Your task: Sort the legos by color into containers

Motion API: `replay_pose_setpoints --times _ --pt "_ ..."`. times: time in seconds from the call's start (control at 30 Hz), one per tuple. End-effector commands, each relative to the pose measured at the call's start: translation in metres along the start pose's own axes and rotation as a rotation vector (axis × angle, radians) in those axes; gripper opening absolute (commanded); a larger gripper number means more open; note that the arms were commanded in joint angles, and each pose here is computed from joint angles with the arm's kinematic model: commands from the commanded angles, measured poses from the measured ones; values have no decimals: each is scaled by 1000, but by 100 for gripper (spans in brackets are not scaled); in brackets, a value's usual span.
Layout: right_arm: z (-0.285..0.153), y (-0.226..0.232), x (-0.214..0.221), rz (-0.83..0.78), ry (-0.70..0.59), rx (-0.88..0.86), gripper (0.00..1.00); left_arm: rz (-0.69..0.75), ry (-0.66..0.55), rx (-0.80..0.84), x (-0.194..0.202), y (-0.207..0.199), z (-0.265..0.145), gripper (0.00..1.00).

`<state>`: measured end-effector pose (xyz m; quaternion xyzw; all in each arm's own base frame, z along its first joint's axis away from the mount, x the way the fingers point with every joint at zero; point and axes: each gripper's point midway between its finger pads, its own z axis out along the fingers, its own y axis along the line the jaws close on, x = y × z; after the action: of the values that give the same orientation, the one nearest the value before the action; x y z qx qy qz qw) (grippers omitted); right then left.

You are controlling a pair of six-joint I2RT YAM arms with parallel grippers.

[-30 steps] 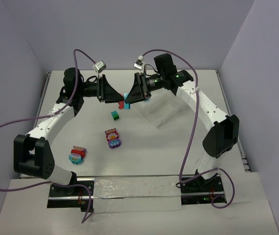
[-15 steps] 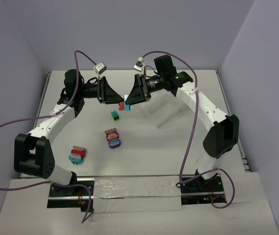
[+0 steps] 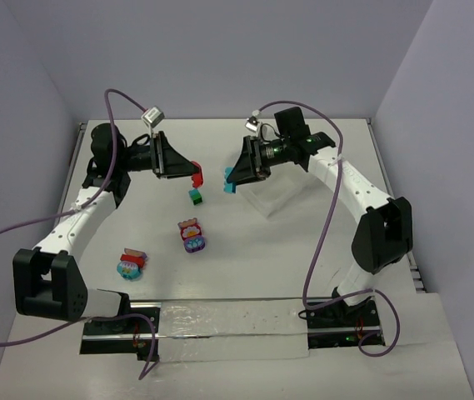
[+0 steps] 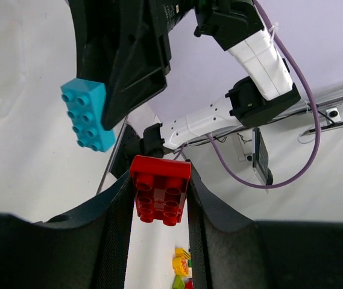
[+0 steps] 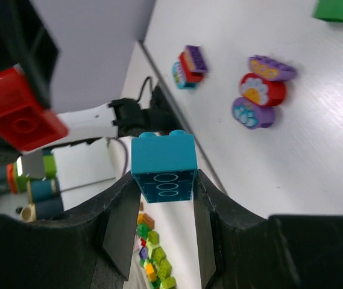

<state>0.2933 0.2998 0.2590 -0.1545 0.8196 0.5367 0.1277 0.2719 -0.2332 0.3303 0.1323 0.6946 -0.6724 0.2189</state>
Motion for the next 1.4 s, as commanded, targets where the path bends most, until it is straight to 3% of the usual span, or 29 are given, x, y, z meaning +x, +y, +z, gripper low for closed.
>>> replay_pose_setpoints --times 0.0,0.07,0.13,0.23,0.37,0.67,1.0,1.1,1.2,1.37 --pt "-16 -10 -18 -8 -122 159 5 13 -69 -52 -14 4 -5 0" --pt "-39 -63 -33 186 -253 501 7 -22 -107 -158 -22 28 -6 0" --pt "-58 -86 -40 289 -334 668 5 -74 -138 -268 -29 48 -9 0" --pt "-75 -100 -48 313 -431 763 4 -72 -174 -314 -36 50 -12 0" --pt "-88 -107 -64 292 -511 829 4 -75 -241 -417 -47 55 -20 0" --pt "-76 -127 -112 238 -505 887 4 -77 -239 -446 -46 57 -22 0" --pt "-44 -163 -154 214 -510 883 11 -85 -255 -494 -45 59 -27 0" --pt "-34 -171 -163 205 -510 870 19 -88 -254 -502 -45 60 -27 0" --pt "-27 -183 -167 214 -500 876 43 -94 -259 -506 -46 60 -28 0" --pt "-18 -186 -171 212 -478 855 72 -91 -265 -509 -49 58 -28 0"
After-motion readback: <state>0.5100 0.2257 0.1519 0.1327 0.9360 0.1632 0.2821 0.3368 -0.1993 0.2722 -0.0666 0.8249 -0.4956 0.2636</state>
